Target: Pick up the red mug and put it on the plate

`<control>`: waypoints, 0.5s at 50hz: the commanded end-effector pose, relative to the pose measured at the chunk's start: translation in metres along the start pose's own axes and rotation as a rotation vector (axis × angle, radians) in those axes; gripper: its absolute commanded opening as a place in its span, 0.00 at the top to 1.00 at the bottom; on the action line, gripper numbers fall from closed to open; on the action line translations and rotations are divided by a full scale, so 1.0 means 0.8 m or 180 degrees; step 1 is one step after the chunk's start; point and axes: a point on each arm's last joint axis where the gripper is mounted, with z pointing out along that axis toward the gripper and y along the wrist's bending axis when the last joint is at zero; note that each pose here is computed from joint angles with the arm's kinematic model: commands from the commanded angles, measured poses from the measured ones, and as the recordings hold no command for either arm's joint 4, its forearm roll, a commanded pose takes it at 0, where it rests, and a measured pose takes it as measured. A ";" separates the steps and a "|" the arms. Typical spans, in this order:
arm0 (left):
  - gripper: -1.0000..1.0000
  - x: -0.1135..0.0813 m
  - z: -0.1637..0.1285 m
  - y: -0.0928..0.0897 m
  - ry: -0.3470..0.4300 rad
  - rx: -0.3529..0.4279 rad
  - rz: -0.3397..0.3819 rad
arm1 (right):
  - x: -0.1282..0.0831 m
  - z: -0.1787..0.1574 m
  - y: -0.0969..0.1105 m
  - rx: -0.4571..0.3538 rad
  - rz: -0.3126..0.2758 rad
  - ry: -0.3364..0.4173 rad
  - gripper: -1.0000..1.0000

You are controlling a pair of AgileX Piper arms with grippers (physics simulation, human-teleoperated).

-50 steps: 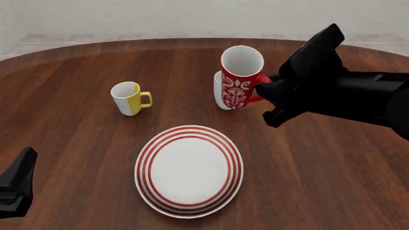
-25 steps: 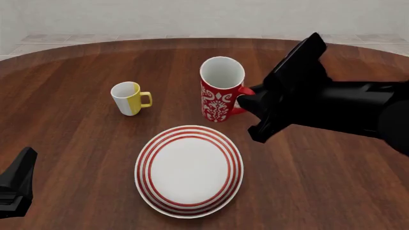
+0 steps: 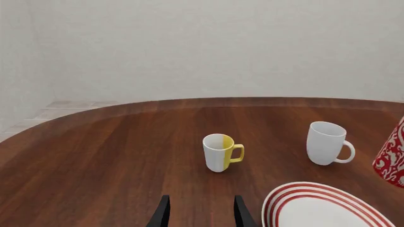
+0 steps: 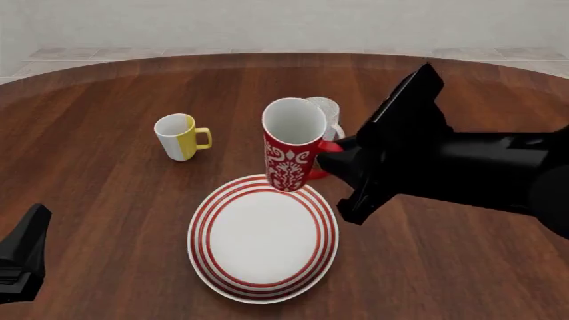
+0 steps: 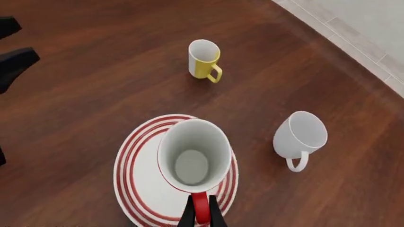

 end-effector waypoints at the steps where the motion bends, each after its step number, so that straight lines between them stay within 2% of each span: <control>1: 0.00 0.001 0.000 0.000 -0.0004 0.0004 0.0005 | 0.001 -0.005 0.010 -0.0096 0.0095 -0.0024 1.00; 18: 0.00 -0.002 0.000 0.000 -0.0007 0.0016 0.0019 | 0.018 0.002 0.018 -0.0148 0.0336 0.0024 1.00; 25: 0.00 -0.002 0.000 0.000 -0.0009 0.0013 0.0022 | 0.022 0.004 0.017 -0.0132 0.0378 0.0040 1.00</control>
